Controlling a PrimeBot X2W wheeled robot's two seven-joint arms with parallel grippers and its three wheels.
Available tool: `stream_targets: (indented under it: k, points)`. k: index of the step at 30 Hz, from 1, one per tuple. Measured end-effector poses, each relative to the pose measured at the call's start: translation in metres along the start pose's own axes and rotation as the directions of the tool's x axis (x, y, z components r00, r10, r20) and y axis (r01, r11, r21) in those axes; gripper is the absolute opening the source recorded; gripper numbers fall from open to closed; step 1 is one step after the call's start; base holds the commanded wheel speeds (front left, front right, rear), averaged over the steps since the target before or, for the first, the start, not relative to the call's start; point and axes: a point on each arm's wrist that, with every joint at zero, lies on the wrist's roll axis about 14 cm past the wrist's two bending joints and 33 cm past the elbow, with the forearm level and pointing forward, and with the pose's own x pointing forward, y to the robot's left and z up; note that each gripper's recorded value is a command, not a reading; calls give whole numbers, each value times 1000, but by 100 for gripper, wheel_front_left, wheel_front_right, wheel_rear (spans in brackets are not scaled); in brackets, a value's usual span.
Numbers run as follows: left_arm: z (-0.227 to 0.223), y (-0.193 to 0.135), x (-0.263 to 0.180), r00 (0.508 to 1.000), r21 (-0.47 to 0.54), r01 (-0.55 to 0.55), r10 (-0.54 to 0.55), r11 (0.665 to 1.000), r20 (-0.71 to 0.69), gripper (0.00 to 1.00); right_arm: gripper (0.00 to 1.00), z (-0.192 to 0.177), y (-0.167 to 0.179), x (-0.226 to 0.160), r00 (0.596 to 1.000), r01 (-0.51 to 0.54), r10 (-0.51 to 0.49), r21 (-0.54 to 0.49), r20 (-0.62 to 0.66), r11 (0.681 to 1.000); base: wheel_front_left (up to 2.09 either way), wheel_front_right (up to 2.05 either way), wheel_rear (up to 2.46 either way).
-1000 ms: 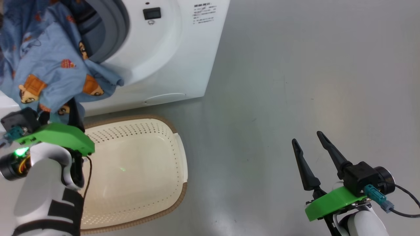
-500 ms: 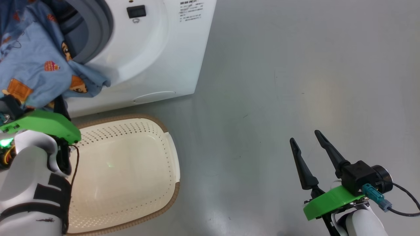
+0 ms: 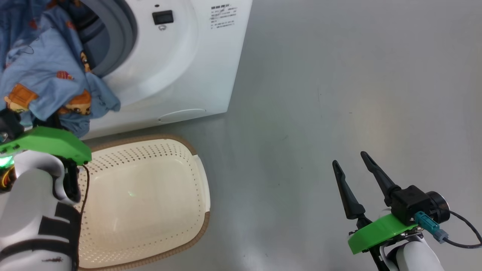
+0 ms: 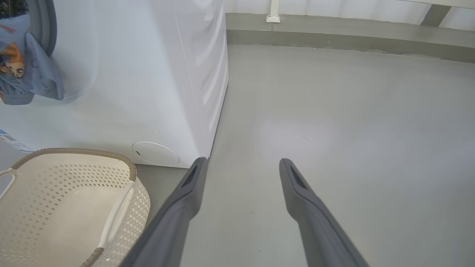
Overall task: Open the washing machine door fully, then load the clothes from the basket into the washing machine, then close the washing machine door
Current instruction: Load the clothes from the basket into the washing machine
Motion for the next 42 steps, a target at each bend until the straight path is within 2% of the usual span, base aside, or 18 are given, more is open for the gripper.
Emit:
stream_targets:
  k: [9, 16, 25, 32, 35, 42]
  points:
    - [50, -9, -20, 983, -8, 45, -43, 999, 178, 0, 100, 12, 5, -1, 999, -14, 14, 5, 35, 1000, 0, 0, 0]
    - [85, -19, -19, 956, 5, 78, -76, 997, 285, 0, 100, 8, 8, 2, 999, -19, 19, 12, 27, 1000, 0, 0, 0]
    - [138, -33, 24, 937, 94, 105, -130, 990, 324, 0, 100, -9, 6, 9, 1000, -10, 11, 38, -18, 999, 0, 0, 0]
    - [148, -31, 65, 951, 130, 88, -122, 988, 283, 0, 100, -13, -6, 15, 999, 25, -24, 41, -29, 999, 0, 0, 0]
    - [149, -34, 82, 954, 190, 81, -131, 978, 269, 0, 100, -20, -12, 14, 998, 41, -39, 38, -50, 998, 0, 0, 0]
    - [143, -40, 120, 965, 168, 69, -108, 983, 240, 0, 100, -28, -22, 18, 995, 70, -68, 33, -73, 997, 0, 0, 0]
